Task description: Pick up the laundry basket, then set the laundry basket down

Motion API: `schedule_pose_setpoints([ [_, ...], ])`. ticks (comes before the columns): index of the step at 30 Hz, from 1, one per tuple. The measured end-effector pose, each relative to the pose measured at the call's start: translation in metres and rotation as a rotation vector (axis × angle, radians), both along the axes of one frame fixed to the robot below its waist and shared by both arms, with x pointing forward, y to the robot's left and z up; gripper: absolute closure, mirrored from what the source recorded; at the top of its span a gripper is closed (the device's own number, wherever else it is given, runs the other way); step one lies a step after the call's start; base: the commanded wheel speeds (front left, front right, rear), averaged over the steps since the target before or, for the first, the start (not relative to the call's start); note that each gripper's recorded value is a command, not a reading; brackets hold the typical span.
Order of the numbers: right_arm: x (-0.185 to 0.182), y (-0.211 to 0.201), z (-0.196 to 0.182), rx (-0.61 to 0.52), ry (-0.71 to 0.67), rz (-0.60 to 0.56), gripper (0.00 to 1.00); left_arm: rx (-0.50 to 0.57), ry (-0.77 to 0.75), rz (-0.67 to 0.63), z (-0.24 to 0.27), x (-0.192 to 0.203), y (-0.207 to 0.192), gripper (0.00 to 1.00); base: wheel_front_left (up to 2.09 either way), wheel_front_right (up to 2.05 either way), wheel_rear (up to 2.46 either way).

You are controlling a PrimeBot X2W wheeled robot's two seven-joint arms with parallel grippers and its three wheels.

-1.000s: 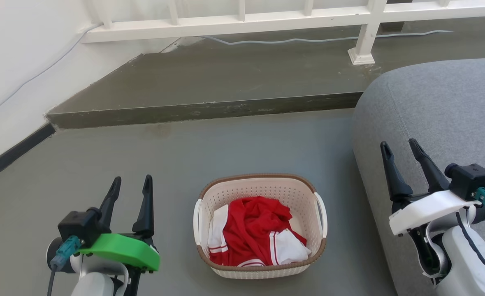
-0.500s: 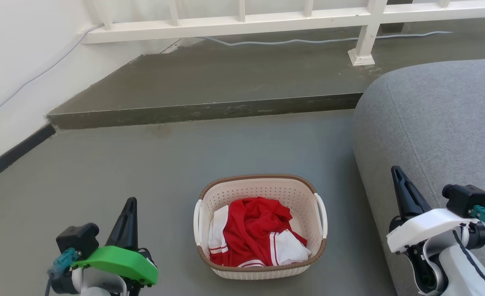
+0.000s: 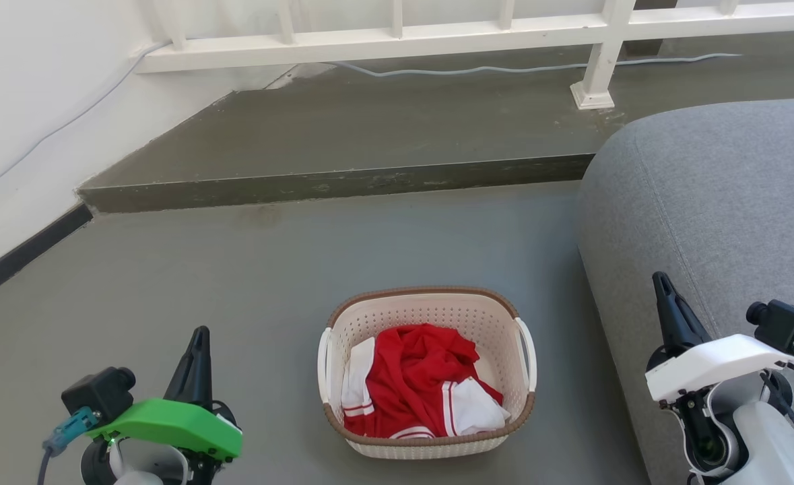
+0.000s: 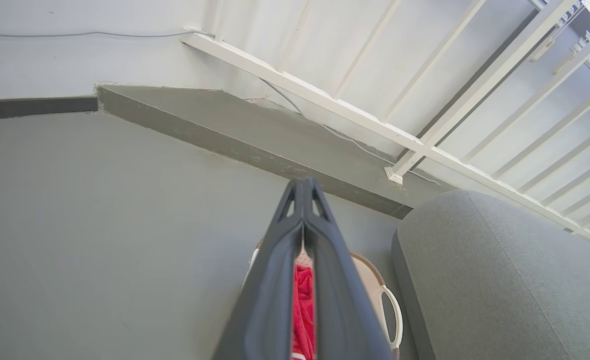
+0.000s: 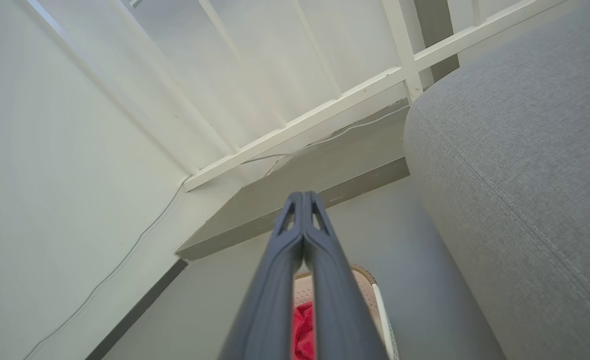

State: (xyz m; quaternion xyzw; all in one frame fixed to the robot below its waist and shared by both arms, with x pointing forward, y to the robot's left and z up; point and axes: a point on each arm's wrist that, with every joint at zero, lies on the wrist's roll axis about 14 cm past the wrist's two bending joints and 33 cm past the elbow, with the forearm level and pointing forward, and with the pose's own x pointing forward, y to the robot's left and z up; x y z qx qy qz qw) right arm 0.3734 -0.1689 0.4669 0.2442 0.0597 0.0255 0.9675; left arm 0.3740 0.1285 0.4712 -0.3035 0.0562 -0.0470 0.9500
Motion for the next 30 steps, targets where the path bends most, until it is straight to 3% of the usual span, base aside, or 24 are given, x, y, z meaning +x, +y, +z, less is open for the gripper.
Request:
schedule_pose_setpoints([
  [30,0.002,-0.017,-0.002,0.396,0.063,-0.111,1.0,-0.341,0.091,0.095,-0.006,0.001,0.026,1.0,0.0,0.0,0.0],
])
